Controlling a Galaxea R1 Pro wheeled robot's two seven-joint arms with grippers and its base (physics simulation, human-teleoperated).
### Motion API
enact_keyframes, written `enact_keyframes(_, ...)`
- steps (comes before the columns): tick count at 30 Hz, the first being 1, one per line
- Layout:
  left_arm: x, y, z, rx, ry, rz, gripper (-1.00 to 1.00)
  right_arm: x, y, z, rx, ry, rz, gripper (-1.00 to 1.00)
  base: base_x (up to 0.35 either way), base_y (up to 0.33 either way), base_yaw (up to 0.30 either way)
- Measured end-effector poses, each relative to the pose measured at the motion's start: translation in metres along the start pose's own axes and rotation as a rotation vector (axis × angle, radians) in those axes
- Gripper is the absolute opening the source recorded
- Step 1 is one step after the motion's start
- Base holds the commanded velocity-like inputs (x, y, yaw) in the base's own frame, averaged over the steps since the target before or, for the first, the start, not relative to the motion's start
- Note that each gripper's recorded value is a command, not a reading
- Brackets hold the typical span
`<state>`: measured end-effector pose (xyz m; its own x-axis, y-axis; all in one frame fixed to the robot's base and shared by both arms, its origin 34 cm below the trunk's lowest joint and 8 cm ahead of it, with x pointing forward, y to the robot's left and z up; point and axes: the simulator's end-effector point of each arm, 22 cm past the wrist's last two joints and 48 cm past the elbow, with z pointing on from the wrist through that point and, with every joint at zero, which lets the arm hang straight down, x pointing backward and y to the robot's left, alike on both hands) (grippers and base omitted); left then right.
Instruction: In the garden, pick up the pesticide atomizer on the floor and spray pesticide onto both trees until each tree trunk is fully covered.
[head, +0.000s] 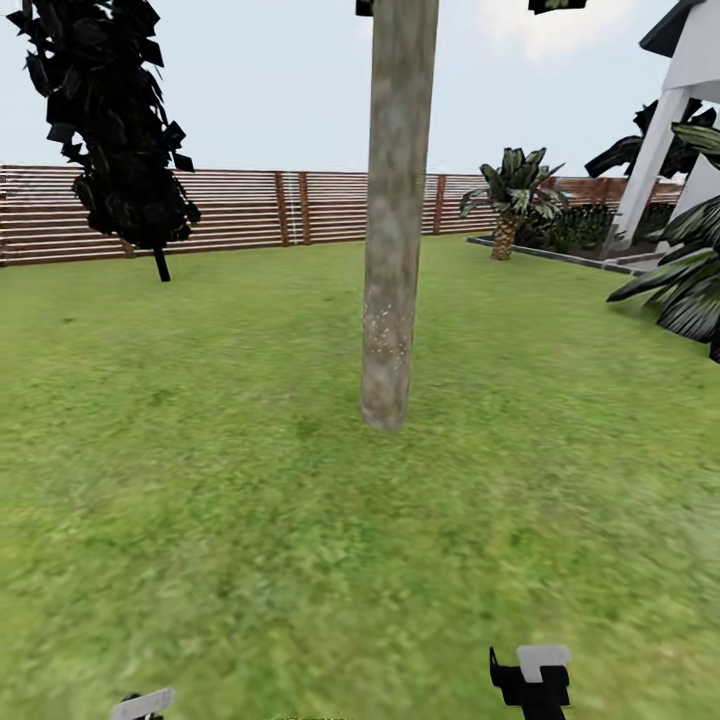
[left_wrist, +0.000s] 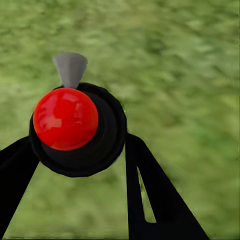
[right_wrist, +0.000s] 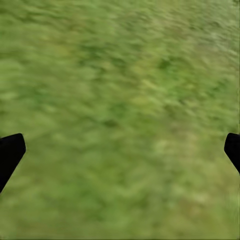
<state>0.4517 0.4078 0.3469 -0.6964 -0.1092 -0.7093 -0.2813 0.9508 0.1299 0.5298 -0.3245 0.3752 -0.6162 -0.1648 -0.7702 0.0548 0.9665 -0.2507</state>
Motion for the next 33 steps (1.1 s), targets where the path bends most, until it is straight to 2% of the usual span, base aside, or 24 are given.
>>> enact_keyframes(33, 0.009, 0.001, 0.001, -0.001, 0.019, 0.005, -1.0, 0.011, 0.002, 0.0, -0.005, 0.022, -0.006, 1.0, 0.0, 0.0, 0.276)
